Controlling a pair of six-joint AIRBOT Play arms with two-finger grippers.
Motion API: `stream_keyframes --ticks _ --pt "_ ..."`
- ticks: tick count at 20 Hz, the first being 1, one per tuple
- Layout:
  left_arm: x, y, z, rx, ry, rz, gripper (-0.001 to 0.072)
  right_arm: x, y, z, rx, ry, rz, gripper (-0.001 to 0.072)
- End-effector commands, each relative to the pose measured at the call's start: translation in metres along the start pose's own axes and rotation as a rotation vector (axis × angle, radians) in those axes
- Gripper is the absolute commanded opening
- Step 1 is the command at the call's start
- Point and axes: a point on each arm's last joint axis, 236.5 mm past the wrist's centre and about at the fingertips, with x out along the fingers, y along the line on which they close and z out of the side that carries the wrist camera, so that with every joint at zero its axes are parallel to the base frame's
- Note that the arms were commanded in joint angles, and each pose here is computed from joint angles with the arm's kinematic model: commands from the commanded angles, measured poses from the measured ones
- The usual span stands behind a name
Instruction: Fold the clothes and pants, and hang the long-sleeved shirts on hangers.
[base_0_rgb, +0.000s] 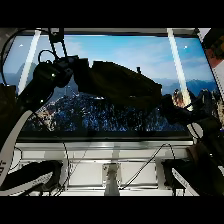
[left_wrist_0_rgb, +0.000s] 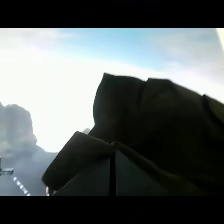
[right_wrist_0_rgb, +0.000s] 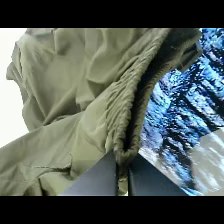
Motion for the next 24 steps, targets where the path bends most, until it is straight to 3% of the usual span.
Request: stream_keyframes --ticks 1,3,5,11,13,18,21,24 --pt "-0.024 0.015 -0.036 -0.007 0.071 0.029 0.0002 -0.015 -0.016 -0.012 -0.081 0.044 -0.072 0.0015" --pt "-0.044 0.016 -0.065 -0.062 0.116 -0.005 0.0003 -0.026 -0.021 -0.028 -0.122 0.086 -0.086 0.0015" --pt "-0.072 0.016 -0.079 -0.009 0.120 -0.003 0.0001 -0.037 -0.023 -0.048 -0.131 0.138 -0.082 0.0014" --pt "-0.154 0.038 -0.082 0.059 0.072 0.189 0.0001 -0.056 -0.039 -0.104 -0.102 0.283 -0.154 0.0015" --pt "-0.169 0.019 -0.084 0.067 0.053 0.130 0.0001 -0.061 -0.029 -0.116 -0.092 0.305 -0.111 0.0014" --pt "-0.168 -0.019 -0.009 -0.012 -0.182 -0.051 0.0002 -0.072 0.034 -0.097 -0.105 0.227 0.131 0.0015" --pt "-0.155 -0.013 0.048 0.024 -0.271 -0.009 0.0002 -0.067 0.033 -0.076 -0.046 0.175 0.116 0.0015" --pt "-0.112 -0.019 0.059 0.060 -0.221 0.025 0.0002 -0.058 0.014 -0.045 0.031 0.096 0.033 0.0016"
